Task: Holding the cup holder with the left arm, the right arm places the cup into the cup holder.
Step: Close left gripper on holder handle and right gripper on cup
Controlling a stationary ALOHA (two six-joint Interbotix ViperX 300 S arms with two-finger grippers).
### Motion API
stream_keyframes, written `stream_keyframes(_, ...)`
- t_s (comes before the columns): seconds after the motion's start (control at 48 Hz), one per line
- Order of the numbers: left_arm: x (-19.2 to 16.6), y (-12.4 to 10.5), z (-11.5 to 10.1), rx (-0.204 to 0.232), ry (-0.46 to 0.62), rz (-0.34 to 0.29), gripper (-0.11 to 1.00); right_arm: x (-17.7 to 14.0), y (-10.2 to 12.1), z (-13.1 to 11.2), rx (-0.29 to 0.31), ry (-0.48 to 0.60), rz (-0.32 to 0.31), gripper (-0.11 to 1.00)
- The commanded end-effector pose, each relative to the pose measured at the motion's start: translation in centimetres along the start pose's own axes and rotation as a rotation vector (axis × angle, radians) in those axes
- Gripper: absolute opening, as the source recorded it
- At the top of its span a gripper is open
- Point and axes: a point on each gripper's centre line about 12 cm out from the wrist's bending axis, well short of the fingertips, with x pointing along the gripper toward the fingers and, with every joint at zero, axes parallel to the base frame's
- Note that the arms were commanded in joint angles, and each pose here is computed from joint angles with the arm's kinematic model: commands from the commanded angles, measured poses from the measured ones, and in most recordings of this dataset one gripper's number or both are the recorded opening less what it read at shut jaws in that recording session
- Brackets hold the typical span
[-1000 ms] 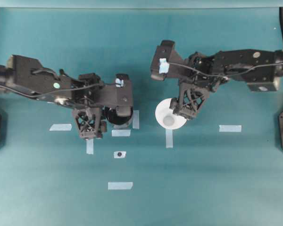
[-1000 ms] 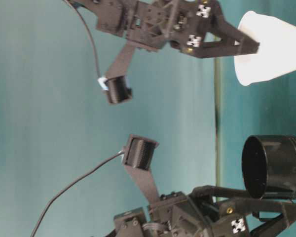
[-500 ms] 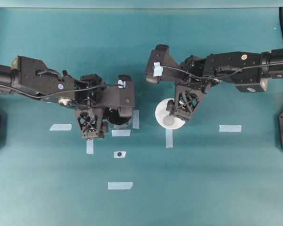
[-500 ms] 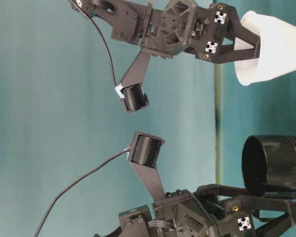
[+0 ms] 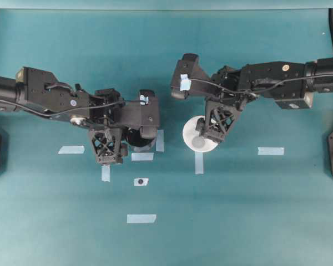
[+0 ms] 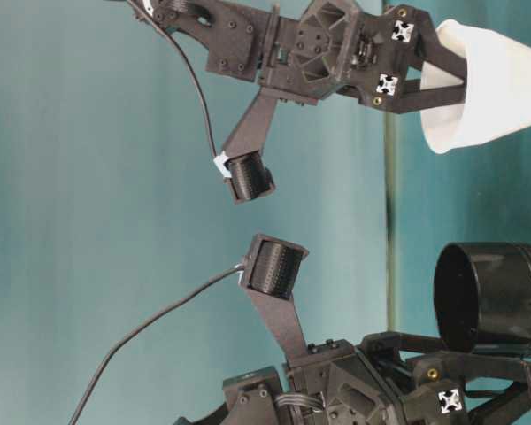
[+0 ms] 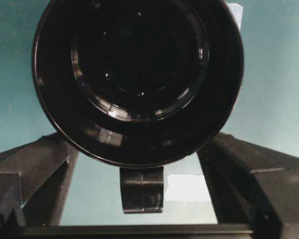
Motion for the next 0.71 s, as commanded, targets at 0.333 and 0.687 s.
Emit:
stream_keyframes(0.333, -0.50, 0.19, -0.36, -0.025, 0.034, 0.003, 0.29, -1.40, 1.05, 1.40, 0.037, -0.059, 0.026, 0.24)
stream_keyframes(0.687, -1.05, 0.22, -0.02, -0.021, 0.003, 0.005, 0.23, -1.87, 1.16, 1.84, 0.112, -0.085, 0.034, 0.17)
